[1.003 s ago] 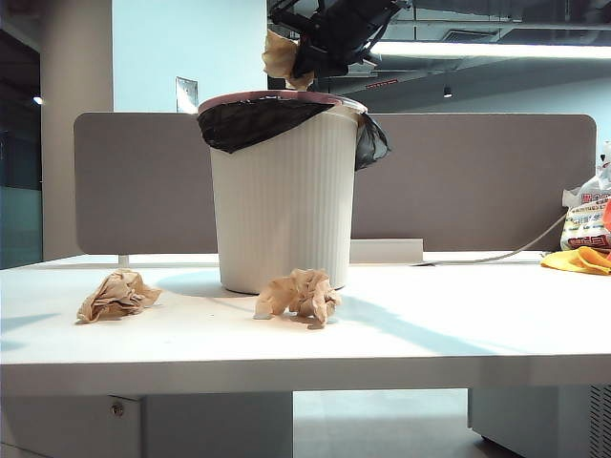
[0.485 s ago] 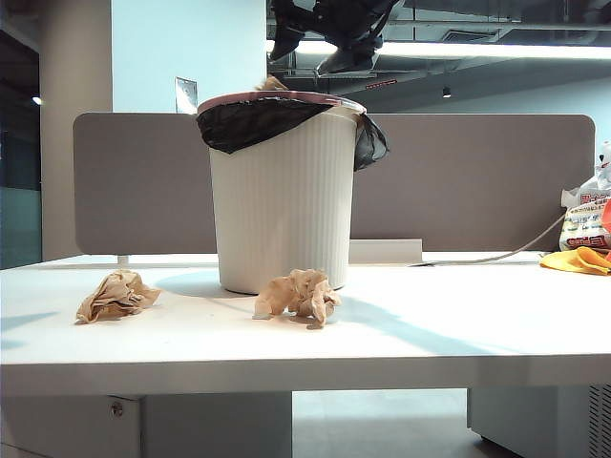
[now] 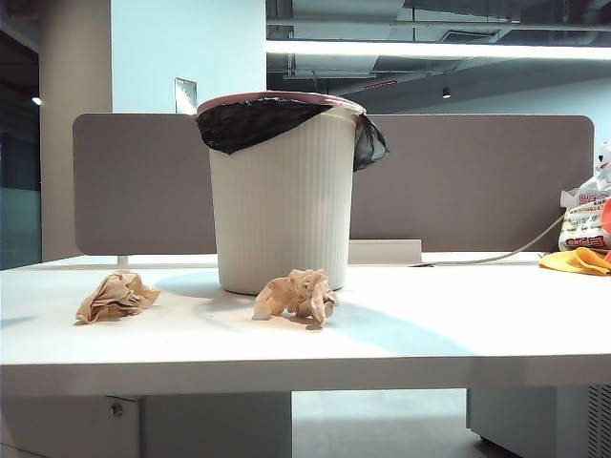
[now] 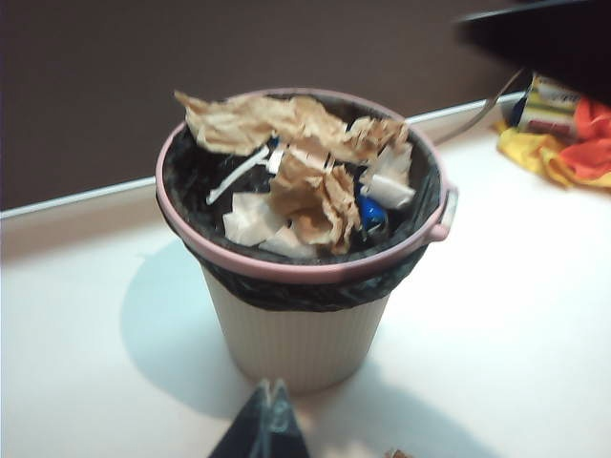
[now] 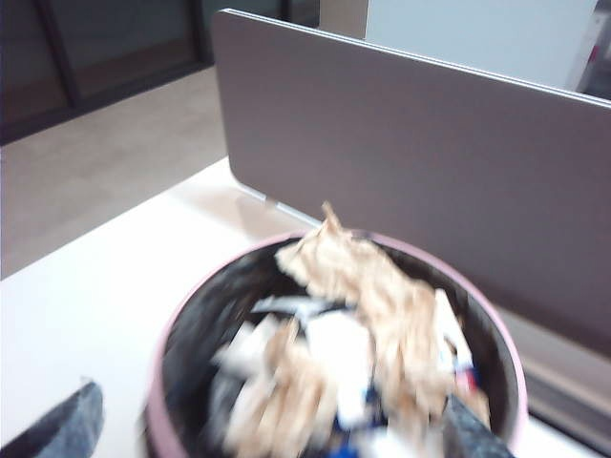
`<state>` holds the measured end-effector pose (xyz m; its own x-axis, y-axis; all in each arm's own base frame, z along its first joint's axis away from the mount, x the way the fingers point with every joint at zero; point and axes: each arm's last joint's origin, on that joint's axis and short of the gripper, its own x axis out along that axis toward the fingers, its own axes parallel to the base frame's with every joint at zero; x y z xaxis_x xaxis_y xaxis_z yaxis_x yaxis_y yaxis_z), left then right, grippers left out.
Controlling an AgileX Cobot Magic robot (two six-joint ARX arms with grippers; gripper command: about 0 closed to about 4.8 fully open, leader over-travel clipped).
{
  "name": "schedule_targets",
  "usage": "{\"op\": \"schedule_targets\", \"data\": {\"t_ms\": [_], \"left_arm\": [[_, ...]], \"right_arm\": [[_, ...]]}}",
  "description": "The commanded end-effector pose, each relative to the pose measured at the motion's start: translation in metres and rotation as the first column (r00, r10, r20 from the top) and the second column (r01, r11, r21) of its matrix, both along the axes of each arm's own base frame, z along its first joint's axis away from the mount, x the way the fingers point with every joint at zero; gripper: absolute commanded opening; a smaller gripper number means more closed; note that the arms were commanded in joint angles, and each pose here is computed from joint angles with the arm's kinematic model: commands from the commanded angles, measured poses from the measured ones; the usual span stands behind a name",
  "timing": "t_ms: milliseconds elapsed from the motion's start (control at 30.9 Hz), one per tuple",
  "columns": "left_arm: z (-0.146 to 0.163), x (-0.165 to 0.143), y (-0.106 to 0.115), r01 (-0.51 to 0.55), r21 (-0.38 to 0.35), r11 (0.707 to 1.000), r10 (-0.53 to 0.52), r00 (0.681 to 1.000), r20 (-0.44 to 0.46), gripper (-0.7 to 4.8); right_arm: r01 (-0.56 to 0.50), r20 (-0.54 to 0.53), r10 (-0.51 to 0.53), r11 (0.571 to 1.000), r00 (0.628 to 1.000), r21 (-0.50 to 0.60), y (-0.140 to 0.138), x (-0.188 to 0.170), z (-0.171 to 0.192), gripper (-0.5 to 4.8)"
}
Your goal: Pick up all the trash on the table and put it in the trash can.
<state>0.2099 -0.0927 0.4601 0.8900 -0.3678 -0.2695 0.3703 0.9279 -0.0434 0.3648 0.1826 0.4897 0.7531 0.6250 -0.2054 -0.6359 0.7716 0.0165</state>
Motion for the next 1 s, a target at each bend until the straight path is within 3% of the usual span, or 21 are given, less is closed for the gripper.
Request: {"op": "schedule_targets", "data": {"t_ms": [32, 420, 614, 809, 1003], "left_arm": [[0.006, -0.010, 0.004, 0.007, -0.007, 1.000, -0.006, 1.000, 0.021, -0.05], [0.014, -0.027, 0.011, 0.033, -0.026, 0.999, -0.031, 0.998, 0.054, -0.05], [0.009, -0.026, 0.009, 0.062, -0.025, 0.998, -0.061, 0.998, 0.028, -0.05], [-0.001, -0.022, 0.007, 0.075, -0.021, 0.997, -0.075, 0.997, -0.007, -0.05], [-0.002, -0.025, 0.004, 0.096, -0.019, 0.995, -0.097, 0.995, -0.011, -0.05]], "right_arm": [[-0.047, -0.120, 0.042, 0.998, 0.992, -0.040, -0.012, -0.029, 0.007, 4.79], [-0.059, -0.158, 0.049, 0.996, 0.986, -0.065, -0.068, -0.150, 0.061, 4.79], [0.002, -0.130, -0.020, 0.991, 0.991, -0.134, -0.095, -0.199, 0.069, 4.79], [-0.025, -0.098, 0.016, 0.996, 0.995, -0.088, -0.084, -0.180, 0.053, 4.79], [-0.142, -0.129, 0.141, 0.990, 0.982, -0.001, -0.042, -0.129, -0.006, 4.79]]}}
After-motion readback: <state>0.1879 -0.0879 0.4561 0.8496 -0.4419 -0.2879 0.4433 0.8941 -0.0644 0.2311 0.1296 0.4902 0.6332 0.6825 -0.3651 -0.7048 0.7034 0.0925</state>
